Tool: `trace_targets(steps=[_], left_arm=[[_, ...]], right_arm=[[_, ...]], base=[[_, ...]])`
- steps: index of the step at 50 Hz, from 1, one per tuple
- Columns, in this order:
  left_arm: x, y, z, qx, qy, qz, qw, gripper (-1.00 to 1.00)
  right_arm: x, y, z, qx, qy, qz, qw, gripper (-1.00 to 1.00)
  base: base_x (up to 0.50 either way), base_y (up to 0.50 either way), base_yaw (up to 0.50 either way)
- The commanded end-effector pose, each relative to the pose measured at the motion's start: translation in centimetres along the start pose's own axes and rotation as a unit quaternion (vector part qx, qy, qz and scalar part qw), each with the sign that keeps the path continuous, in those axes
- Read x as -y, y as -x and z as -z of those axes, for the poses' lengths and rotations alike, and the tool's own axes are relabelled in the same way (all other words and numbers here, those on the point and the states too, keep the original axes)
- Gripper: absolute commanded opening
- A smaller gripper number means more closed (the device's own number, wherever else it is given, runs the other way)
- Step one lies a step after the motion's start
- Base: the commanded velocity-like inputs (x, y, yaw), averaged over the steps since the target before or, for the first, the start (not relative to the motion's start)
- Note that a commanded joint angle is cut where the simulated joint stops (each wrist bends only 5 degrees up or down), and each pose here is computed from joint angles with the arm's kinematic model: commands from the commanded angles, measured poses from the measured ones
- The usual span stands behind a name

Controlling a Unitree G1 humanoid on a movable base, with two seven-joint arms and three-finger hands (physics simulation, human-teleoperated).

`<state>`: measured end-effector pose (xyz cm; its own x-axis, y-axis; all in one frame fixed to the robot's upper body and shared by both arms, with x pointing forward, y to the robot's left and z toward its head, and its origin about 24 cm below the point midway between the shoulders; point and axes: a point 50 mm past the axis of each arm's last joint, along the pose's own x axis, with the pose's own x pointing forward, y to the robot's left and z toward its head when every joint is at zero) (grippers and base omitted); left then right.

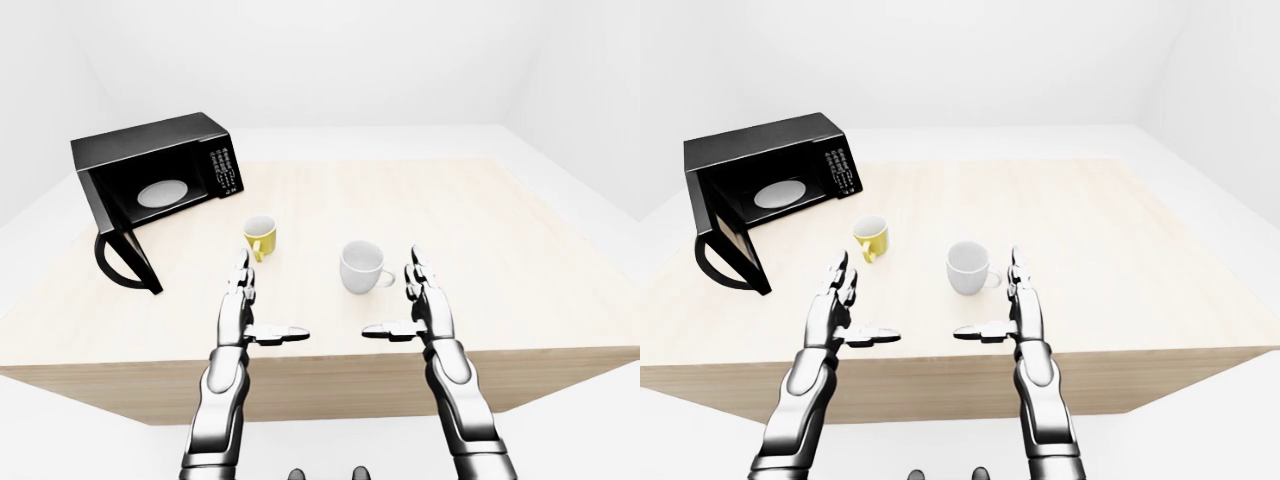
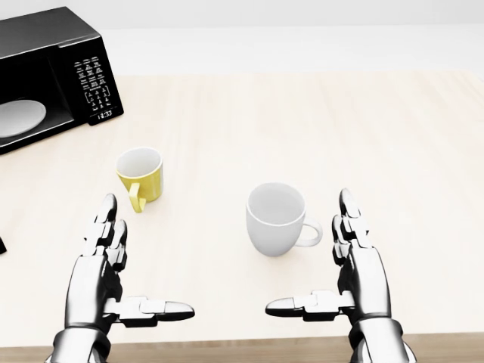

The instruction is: Close the microwave.

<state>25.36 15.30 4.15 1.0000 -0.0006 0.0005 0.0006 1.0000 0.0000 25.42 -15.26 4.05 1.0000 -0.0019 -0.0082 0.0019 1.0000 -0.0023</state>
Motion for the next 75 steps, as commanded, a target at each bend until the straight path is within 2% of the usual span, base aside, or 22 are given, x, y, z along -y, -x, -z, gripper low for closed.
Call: trace_targets(steps=[1,18,21,22,23,26,27,31,55,63,65,75], left_arm=[[-0.7,0.1,-0.2,0.002,0.000,0.001,1.000,1.00],[-0.7,0.5,-0.7,0.008,0.001,0.003,1.000,1.00],[-0.8,1.1,-1.7,0.015,0.005,0.004,1.000,1.00],[-0.8,1.4,-2.1,0.021,0.008,0.005,1.000,1.00],[-1.0,2.5,-4.1,0.063,0.014,0.008,0.998,1.00],[-1.3,3.7,-6.1,0.106,0.017,0.005,0.994,1.00],[-1.5,4.6,-7.4,0.134,0.022,0.005,0.991,1.00],[-1.8,5.6,-8.7,0.162,0.021,0.002,0.987,1.00],[-1.9,6.2,-9.4,0.179,0.028,0.004,0.983,1.00],[-2.0,6.7,-9.9,0.189,0.032,0.000,0.982,1.00],[-2.1,7.0,-10.4,0.201,0.041,0.002,0.979,1.00],[-2.2,7.0,-10.4,0.203,0.043,0.002,0.978,1.00]], right_arm=[[0.5,-0.1,0.1,-0.009,0.002,0.001,1.000,1.00],[0.4,0.2,-0.4,-0.003,0.000,-0.001,1.000,1.00],[0.3,0.9,-1.6,0.012,0.005,-0.001,1.000,1.00],[0.3,1.2,-2.2,0.024,0.012,0.003,1.000,1.00],[0.0,2.1,-4.0,0.063,0.018,0.002,0.998,1.00],[-0.3,3.2,-5.7,0.101,0.028,0.004,0.994,1.00],[-0.5,3.9,-6.8,0.124,0.032,0.003,0.992,1.00],[-0.6,4.6,-7.8,0.145,0.036,0.006,0.989,1.00],[-0.7,4.8,-8.1,0.152,0.036,0.011,0.988,1.00],[-0.7,5.6,-9.4,0.179,0.031,0.016,0.983,1.00],[-0.7,5.6,-9.4,0.180,0.047,0.025,0.982,1.00],[-0.9,5.6,-9.3,0.178,0.050,0.019,0.983,1.00]], base=[[0.00,0.00,0.00],[0.00,0.00,0.00],[0.00,0.00,0.00],[0.00,0.00,0.00],[0.00,0.00,0.00],[0.00,0.00,0.00],[0.00,0.00,0.00],[0.00,0.00,0.00],[0.00,0.00,0.00],[0.00,0.00,0.00],[0.00,0.35,0.00],[0.00,0.50,0.00]])
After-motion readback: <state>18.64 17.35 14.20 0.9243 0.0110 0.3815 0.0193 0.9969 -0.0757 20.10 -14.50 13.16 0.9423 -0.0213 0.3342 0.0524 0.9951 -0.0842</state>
